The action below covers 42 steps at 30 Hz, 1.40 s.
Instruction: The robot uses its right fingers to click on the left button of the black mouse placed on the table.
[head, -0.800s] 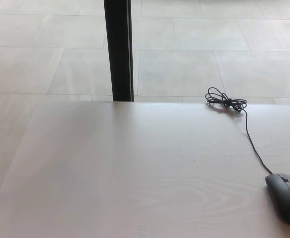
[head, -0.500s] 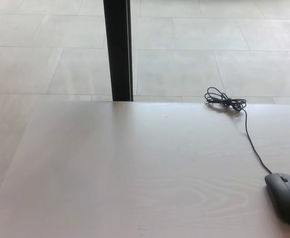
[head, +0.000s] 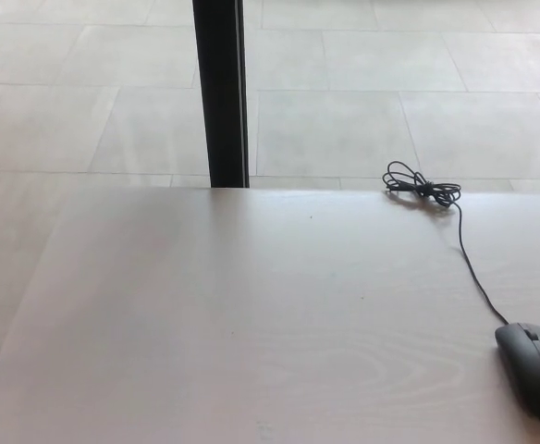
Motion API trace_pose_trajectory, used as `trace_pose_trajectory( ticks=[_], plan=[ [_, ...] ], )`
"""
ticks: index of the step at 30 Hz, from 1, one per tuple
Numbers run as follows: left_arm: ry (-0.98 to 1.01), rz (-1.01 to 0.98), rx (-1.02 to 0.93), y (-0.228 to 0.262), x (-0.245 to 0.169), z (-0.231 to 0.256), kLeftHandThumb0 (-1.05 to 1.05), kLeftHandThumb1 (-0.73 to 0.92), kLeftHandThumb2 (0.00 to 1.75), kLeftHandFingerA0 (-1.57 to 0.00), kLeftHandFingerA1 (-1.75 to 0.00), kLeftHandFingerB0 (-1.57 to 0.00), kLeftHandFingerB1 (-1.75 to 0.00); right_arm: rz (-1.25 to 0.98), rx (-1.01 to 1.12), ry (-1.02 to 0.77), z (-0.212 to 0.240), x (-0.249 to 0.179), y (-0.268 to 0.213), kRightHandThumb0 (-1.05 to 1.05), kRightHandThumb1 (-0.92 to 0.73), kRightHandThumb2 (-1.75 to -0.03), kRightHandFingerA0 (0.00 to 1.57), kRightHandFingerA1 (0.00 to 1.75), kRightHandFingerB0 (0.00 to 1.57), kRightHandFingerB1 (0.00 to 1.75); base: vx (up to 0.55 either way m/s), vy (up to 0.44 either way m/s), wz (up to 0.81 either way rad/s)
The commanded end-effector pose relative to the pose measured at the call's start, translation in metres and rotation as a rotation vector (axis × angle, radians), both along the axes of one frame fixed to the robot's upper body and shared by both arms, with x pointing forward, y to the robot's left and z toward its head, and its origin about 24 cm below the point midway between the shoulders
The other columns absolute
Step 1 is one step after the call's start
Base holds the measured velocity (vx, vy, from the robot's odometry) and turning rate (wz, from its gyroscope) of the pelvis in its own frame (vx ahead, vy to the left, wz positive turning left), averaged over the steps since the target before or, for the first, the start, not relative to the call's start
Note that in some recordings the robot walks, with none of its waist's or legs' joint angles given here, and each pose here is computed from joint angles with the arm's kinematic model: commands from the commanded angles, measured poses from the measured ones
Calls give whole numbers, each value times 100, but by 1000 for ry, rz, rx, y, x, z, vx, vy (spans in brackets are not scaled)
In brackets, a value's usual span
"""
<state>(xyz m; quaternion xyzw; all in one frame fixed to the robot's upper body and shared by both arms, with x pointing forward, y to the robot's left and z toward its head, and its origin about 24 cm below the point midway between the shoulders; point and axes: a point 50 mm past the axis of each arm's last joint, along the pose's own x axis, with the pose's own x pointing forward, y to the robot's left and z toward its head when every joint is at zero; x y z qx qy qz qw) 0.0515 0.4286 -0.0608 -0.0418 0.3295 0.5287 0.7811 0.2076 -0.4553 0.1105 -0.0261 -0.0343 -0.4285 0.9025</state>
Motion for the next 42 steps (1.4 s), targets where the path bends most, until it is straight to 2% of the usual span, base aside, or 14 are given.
trace_pose_trajectory(
  ticks=[1,4,5,6,7,8,21,22,28,29,37,38,39,42],
  plan=[
    [-5,9,48,9,-1,10,-55,52,56,-95,-87,-72,-55,232,-27,-100,43,40,32,-42,-58,-59,113,138,47,38,0,0,0],
    [-5,15,50,10,-3,10,-56,52,56,-94,-92,-72,-55,315,-103,-85,57,54,56,-54,-44,-78,131,134,47,51,0,0,0],
    [16,-1,55,10,-2,10,-57,54,56,-99,-92,-73,-55,351,-158,-68,64,63,72,-43,-56,-58,123,134,53,37,0,0,0],
    [25,-7,61,10,-2,11,-57,54,56,-100,-95,-73,-56,374,-192,-71,67,69,83,-47,-44,-78,93,81,45,50,0,0,0],
    [28,0,59,11,-1,11,-57,54,56,-99,-95,-72,-56,386,-239,-46,68,74,91,-42,-56,-57,75,51,50,37,0,0,0],
    [20,9,54,11,0,11,-54,53,56,-93,-89,-68,-55,401,-282,-14,68,78,97,-46,-57,-57,57,45,49,36,0,0,0],
    [10,-2,48,11,0,11,-58,52,56,-86,-72,-70,-56,619,-775,262,38,107,162,-44,-62,-58,49,44,47,37,0,0,0],
    [6,-4,53,11,1,12,-58,53,56,-91,-87,-72,-57,633,-793,267,36,108,167,-51,-51,-84,55,62,41,50,0,0,0],
    [-22,3,40,11,1,12,-56,53,56,-94,-101,-70,-56,730,-888,377,20,107,190,-58,-54,-89,54,61,41,51,0,0,0],
    [-9,-4,45,11,2,12,-57,54,56,-99,-101,-72,-55,743,-907,391,17,107,192,-55,-68,-61,58,50,48,38,0,0,0],
    [-11,1,50,13,6,14,-54,55,57,-91,-81,-66,-55,820,-978,492,-11,103,199,-54,-68,-61,41,45,48,40,-42,-10,1],
    [-15,-1,49,13,6,14,-55,55,57,-91,-78,-66,-54,826,-979,516,-13,102,199,-58,-55,-93,33,54,41,54,-87,-22,2],
    [-23,2,46,13,6,14,-55,54,57,-92,-78,-66,-54,833,-974,531,-17,100,199,-53,-68,-60,44,42,48,38,-89,-22,1],
    [-28,6,46,13,4,14,-56,53,56,-95,-81,-68,-54,849,-1001,558,-24,98,199,-56,-71,-61,47,43,48,39,-30,-7,0]
  ],
)
